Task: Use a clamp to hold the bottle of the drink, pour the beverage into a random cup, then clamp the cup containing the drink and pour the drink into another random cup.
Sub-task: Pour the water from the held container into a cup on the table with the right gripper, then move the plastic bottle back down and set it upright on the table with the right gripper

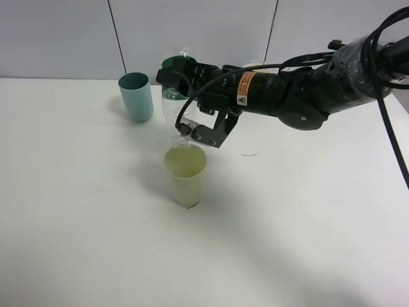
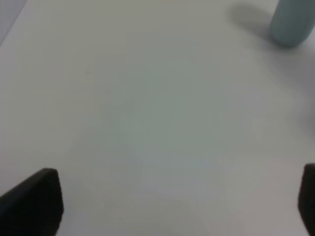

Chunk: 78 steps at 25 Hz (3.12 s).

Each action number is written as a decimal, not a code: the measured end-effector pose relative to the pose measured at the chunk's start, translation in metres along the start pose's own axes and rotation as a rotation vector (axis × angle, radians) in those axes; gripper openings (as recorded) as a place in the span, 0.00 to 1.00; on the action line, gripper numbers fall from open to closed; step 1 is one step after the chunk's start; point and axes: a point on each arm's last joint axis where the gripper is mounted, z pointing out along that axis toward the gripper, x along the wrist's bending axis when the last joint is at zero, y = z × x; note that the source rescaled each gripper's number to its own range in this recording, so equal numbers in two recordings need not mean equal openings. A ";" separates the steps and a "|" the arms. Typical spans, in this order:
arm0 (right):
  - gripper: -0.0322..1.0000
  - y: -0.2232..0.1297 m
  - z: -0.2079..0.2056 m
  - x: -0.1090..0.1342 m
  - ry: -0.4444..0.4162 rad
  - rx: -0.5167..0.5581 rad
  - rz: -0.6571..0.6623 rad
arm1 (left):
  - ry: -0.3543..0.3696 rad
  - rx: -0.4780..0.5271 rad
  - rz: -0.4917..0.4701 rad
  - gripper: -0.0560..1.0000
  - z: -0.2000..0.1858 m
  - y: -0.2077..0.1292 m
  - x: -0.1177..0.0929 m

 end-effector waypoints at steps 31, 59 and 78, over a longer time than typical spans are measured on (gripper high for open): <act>0.03 -0.025 -0.009 0.009 -0.049 0.217 1.699 | 0.000 0.000 0.000 0.90 0.000 0.000 0.000; 0.03 0.002 -0.095 0.052 -0.157 0.439 2.358 | 0.000 0.000 0.001 0.90 0.000 0.000 0.000; 0.03 -0.011 -0.112 0.077 -0.129 0.547 2.275 | 0.000 0.000 0.001 0.90 0.000 0.000 0.000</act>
